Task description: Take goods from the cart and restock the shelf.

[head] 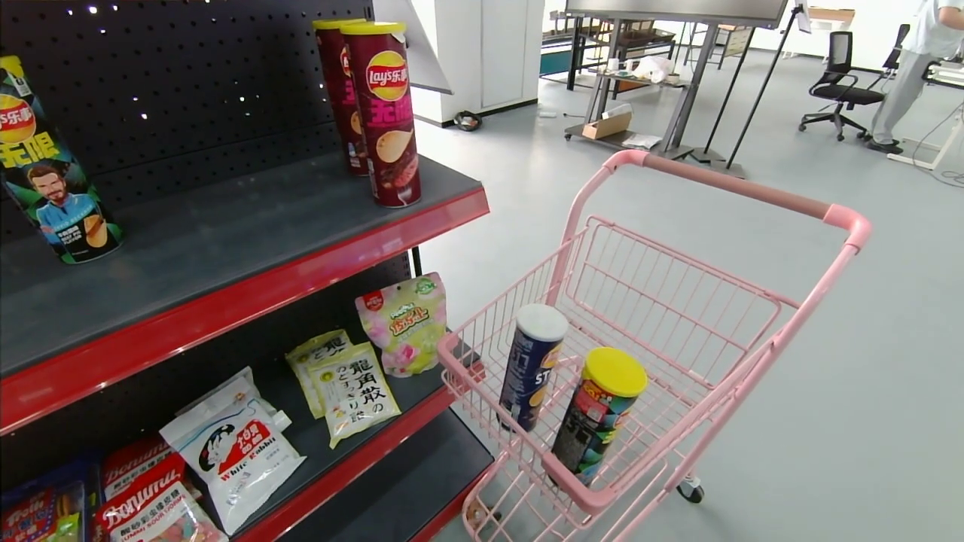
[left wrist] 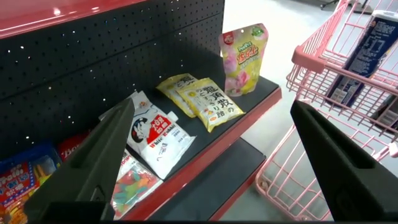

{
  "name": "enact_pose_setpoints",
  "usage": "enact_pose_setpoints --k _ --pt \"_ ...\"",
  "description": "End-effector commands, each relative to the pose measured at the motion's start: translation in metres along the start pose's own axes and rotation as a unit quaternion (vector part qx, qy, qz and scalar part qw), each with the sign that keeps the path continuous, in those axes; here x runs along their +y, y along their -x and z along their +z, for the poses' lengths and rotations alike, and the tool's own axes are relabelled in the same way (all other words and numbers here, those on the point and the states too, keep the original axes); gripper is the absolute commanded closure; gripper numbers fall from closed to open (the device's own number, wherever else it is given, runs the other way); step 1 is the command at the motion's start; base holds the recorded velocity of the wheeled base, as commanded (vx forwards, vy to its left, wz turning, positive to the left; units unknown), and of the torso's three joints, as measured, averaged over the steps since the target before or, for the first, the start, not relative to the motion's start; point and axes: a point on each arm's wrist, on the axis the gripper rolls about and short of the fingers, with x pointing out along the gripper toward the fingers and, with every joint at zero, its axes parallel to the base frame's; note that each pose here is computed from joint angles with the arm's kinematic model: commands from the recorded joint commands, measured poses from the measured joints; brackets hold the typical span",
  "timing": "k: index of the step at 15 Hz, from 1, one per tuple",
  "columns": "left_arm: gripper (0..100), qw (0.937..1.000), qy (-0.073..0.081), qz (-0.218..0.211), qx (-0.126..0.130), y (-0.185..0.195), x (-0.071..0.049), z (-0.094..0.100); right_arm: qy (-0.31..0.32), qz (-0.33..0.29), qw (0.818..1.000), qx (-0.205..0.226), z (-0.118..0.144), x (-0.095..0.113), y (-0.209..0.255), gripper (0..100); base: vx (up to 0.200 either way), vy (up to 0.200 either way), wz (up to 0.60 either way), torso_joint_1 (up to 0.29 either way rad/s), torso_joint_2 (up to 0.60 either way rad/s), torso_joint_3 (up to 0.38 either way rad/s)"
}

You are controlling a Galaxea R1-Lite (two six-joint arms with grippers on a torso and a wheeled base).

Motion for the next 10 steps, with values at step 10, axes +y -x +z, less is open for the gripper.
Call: enact_pose_setpoints --k 10 --pt "0 1.0000 -0.002 0.000 0.000 0.000 0.000 0.000 -0.010 0.282 0.911 0.301 -0.058 0.039 -0.231 0 0.000 0.000 0.00 0.000 0.00 0.000"
